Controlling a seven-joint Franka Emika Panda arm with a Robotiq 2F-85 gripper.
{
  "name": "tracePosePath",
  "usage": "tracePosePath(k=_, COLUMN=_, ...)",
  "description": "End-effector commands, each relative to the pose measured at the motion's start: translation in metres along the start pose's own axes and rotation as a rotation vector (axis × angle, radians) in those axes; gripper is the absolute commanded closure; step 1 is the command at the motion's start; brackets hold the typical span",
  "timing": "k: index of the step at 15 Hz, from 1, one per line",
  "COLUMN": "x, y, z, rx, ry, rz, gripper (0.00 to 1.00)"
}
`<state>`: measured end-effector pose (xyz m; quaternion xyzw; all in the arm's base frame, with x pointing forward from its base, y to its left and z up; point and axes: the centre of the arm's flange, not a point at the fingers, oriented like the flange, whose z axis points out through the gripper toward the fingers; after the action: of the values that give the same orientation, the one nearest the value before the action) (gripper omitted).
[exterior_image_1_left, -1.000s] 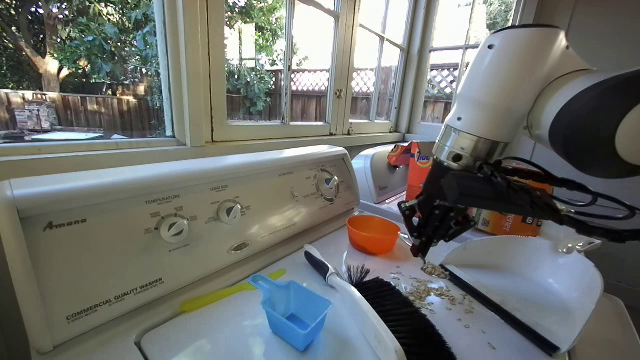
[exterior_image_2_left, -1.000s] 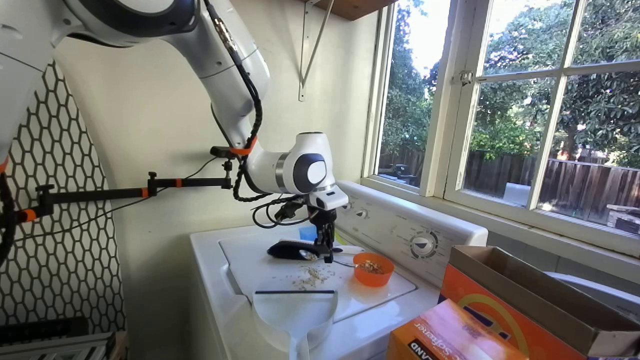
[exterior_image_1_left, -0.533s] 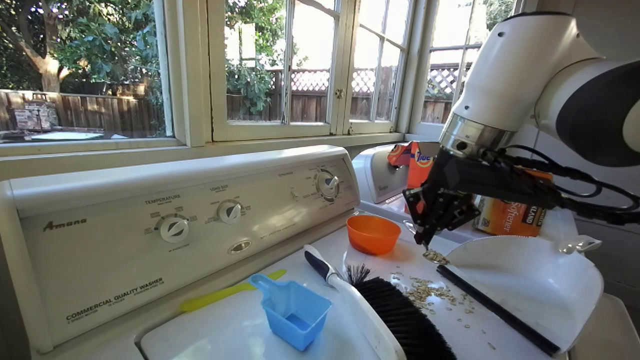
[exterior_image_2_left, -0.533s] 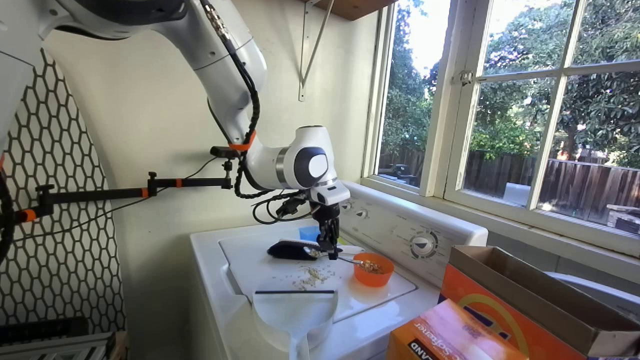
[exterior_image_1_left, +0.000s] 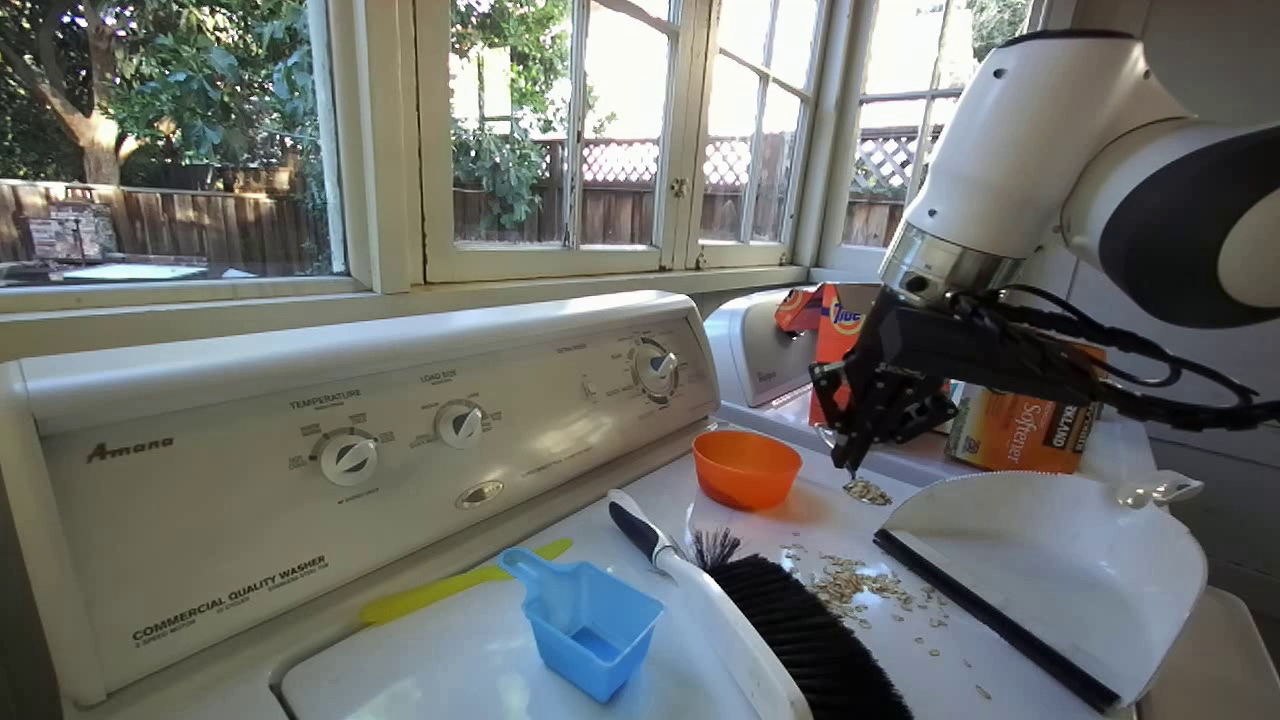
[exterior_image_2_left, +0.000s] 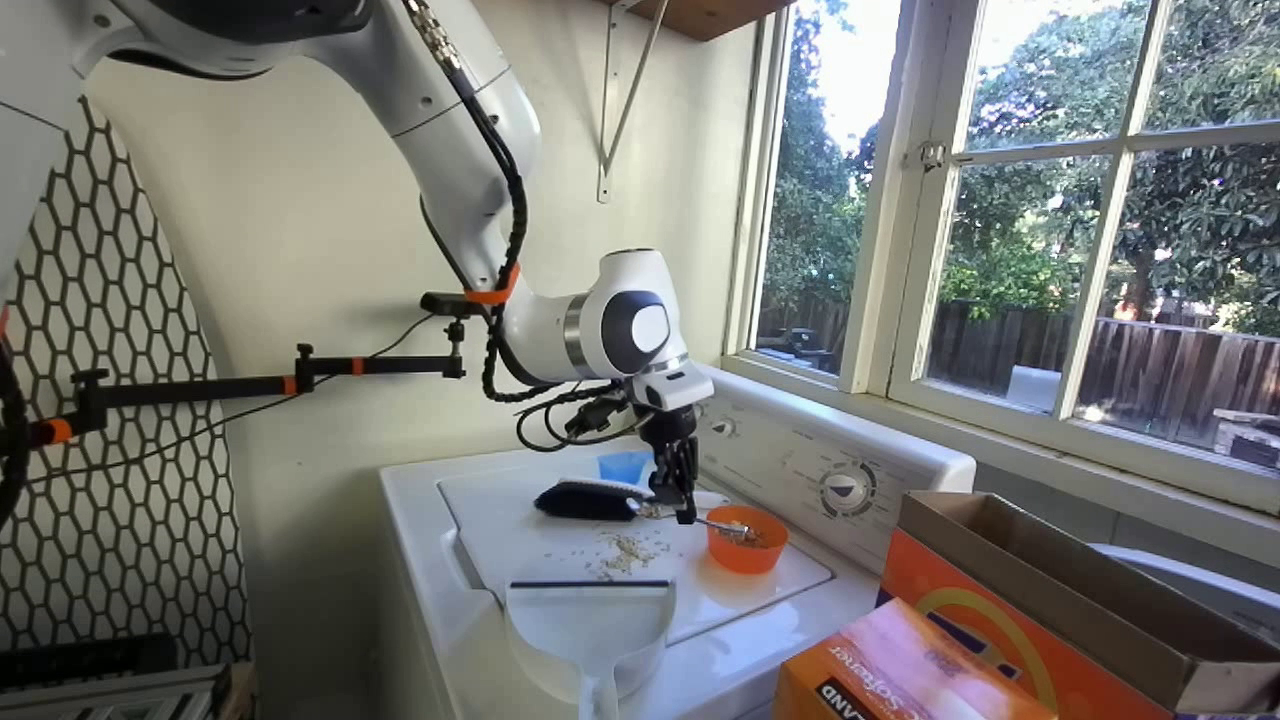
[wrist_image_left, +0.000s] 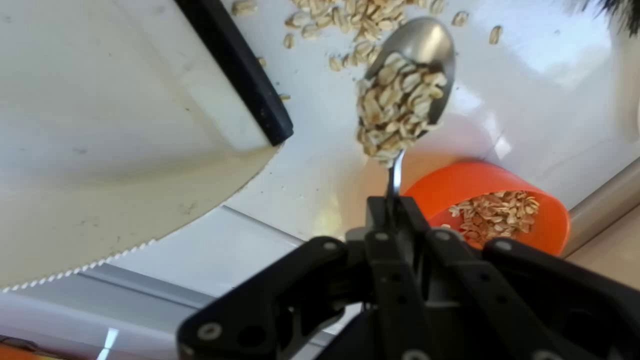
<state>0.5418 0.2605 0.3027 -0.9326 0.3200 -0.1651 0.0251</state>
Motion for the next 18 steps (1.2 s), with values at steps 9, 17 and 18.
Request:
tracePosePath(k=9, x=0.032, y=-0.010, z=0.010, rx=-0.001, ry=0.061, rz=0.116, gripper=0.98)
tracePosePath(k=17, x=0.048, y=-0.033, z=0.024, rx=0.002, ry=0.121, rz=0.171, gripper=0.98)
tracePosePath(k=18, x=0.049, y=-0.036, z=0.026, rx=0.001, ry=0.131, rz=0.180, gripper=0.98)
